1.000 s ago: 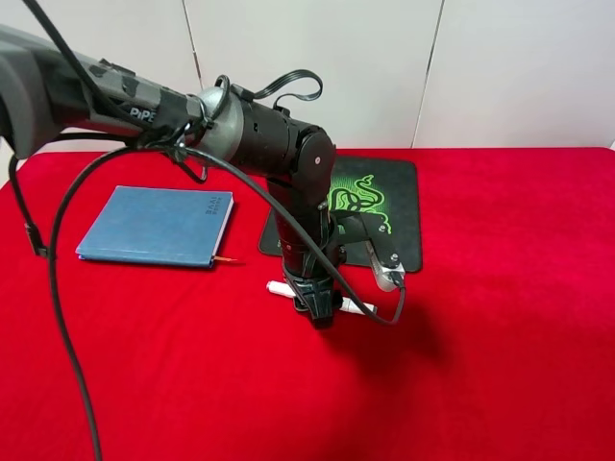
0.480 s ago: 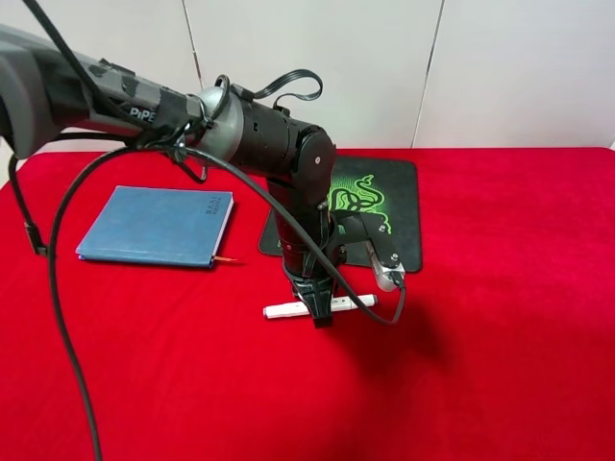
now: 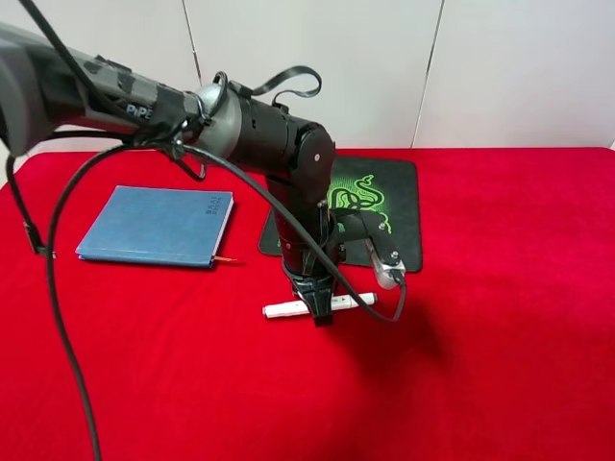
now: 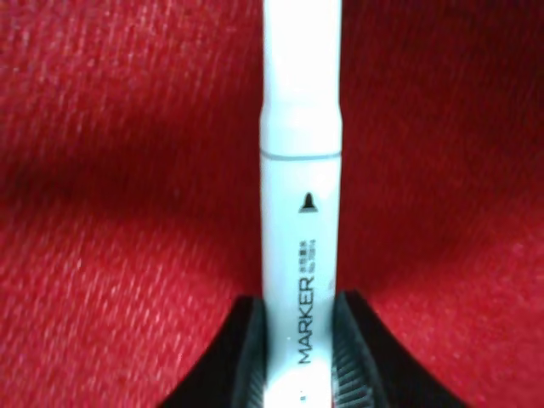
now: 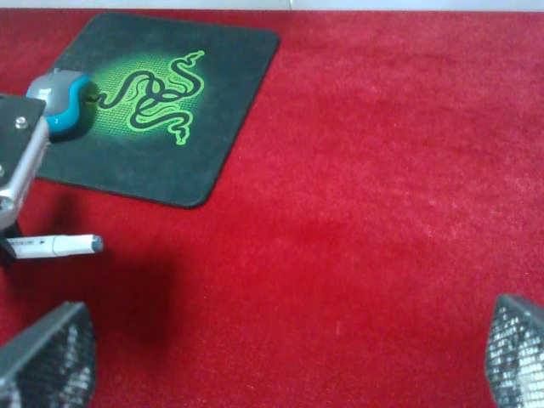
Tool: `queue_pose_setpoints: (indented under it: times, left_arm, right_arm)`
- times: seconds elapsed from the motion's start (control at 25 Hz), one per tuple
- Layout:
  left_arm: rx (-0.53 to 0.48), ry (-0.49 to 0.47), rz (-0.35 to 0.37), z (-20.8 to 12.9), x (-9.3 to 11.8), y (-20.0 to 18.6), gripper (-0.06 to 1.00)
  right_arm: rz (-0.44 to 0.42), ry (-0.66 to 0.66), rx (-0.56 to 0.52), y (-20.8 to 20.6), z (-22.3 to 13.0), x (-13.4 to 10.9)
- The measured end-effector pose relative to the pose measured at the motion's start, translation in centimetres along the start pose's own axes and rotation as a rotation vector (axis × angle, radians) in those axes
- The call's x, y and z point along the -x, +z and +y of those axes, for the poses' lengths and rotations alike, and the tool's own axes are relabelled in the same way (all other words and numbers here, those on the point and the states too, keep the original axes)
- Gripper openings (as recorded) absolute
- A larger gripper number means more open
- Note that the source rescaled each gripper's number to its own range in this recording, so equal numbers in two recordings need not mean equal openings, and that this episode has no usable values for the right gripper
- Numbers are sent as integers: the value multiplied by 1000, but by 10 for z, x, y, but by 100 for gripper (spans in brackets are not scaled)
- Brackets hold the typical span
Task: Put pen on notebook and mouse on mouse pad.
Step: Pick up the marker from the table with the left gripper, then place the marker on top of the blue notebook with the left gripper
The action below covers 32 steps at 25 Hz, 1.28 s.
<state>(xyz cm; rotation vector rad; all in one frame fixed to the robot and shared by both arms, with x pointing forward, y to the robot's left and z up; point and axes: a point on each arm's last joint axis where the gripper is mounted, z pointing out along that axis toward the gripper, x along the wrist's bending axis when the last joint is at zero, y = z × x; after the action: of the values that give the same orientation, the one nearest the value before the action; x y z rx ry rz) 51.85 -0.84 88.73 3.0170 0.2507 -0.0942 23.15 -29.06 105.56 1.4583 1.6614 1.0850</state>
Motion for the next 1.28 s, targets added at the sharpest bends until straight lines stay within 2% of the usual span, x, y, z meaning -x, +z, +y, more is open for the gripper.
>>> queue_pose_setpoints:
  times: [0.36,0.56,0.76,0.88,1.08,1.28]
  left_arm:
    - [-19,-85,-1,-7,12,-52,0]
    - [-71,-98,3,-17,19,-80,0]
    - [-80,-100,4,-26,28,-109,0]
    - [-60,-106,27,-30,33,-128,0]
    - [-64,-172,112,-42,36,-155,0]
    - [-66,-288,166,-57,22,-167,0]
  right_arm:
    - [0,0,0,0,0,0]
    - [0,0,0,0,0,0]
    - [0,0,0,0,0,0]
    - [0,0,0,0,0,0]
    - [0,0,0,0,0,0]
    - [0,0,0,0,0,0]
